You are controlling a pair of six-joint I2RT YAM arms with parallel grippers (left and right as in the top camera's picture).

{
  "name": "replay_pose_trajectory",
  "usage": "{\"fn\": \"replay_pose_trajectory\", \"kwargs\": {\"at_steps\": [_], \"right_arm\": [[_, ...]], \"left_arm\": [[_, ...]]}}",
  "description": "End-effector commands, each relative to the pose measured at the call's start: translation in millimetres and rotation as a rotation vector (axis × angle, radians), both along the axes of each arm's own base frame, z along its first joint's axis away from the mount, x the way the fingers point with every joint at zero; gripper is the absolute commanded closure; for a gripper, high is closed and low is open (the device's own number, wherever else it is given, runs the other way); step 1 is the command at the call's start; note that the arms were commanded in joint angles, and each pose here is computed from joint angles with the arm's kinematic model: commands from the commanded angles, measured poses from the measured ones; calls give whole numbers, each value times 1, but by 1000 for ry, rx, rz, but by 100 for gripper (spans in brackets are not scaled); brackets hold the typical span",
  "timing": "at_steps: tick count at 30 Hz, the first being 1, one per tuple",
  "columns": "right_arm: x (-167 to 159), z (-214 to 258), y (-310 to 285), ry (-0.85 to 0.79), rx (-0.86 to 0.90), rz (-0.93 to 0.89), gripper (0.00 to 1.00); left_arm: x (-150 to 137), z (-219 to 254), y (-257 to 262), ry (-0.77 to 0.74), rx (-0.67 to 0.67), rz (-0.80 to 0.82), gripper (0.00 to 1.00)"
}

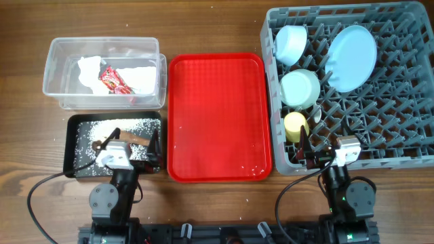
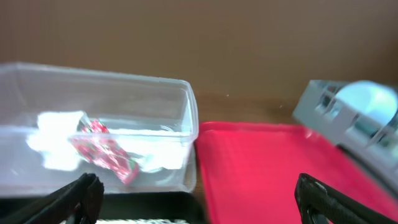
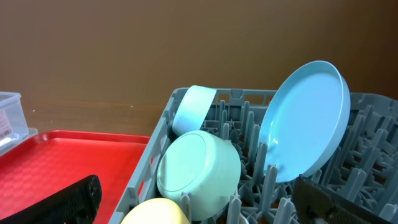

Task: Sort waste into correct bins and load items into the dishwasher rack

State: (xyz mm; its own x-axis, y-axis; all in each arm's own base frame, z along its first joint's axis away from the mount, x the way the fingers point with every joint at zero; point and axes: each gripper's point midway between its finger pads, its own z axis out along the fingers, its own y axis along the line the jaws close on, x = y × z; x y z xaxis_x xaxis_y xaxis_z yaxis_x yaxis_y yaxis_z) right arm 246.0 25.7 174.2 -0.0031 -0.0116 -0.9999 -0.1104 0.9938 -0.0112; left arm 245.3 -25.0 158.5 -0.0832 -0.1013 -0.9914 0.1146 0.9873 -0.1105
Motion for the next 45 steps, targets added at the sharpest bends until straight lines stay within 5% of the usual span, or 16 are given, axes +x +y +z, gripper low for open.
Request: {"fn": "replay_pose_trajectory", "kwargs": {"at_steps": [1,45], "right_arm": [[0,2,-2,-10,15,-12,0],[0,2,-2,-10,15,-12,0]], "left_arm": [[0,-2,4,-25,243,4,0],[0,-1,8,-22,229,21,0]]}}
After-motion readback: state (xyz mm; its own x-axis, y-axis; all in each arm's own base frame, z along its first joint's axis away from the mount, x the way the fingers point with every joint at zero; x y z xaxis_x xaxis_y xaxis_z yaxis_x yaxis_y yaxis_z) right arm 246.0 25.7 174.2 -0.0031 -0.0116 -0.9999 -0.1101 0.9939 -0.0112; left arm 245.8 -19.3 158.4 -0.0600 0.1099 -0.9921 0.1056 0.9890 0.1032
